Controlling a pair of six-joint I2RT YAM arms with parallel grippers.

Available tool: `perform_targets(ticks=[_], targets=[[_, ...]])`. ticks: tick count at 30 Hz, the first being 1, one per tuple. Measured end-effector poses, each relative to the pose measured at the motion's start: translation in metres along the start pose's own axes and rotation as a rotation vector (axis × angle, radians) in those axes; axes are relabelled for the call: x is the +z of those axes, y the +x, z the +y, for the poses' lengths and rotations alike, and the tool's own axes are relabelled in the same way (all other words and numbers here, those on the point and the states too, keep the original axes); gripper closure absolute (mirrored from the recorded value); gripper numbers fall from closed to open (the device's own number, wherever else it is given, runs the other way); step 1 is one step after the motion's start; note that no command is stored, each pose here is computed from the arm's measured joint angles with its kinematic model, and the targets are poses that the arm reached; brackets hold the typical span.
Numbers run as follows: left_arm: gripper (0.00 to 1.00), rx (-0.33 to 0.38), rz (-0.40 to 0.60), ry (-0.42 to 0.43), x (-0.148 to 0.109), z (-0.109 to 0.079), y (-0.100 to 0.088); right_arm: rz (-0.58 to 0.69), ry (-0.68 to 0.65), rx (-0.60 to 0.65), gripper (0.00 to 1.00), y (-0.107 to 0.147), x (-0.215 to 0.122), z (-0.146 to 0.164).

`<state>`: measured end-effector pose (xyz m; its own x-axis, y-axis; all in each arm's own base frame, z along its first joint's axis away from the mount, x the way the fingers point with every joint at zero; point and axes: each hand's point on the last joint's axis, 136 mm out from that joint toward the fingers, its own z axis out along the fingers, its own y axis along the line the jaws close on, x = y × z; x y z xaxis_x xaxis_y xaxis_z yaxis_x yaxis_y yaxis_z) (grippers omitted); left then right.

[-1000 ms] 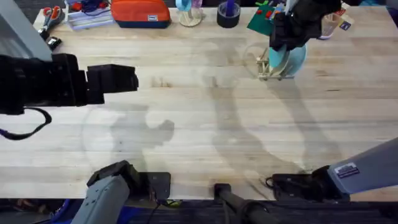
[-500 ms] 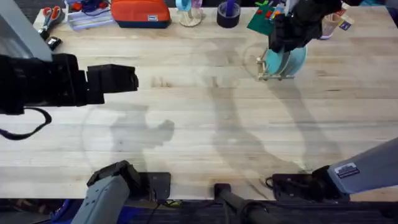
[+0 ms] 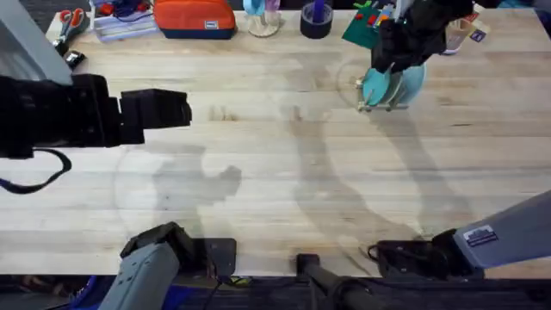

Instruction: Pick up the plates from the table one by one and place each into a slot on the dish rack.

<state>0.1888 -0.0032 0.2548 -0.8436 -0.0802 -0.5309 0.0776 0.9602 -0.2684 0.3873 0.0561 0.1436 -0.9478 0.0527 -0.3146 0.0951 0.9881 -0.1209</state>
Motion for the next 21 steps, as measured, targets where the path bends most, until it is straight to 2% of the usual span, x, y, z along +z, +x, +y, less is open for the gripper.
perform_targets(ticks=[14,21], targets=[[0.007,0.0,0.0,0.0,0.0,0.0,0.0,-0.005,-0.002,0.001,0.814,0.0,-0.002,0.0],[0.007,0.0,0.0,0.0,0.0,0.0,0.0,-0.065,-0.019,0.014,0.743,-0.004,-0.027,-0.005]])
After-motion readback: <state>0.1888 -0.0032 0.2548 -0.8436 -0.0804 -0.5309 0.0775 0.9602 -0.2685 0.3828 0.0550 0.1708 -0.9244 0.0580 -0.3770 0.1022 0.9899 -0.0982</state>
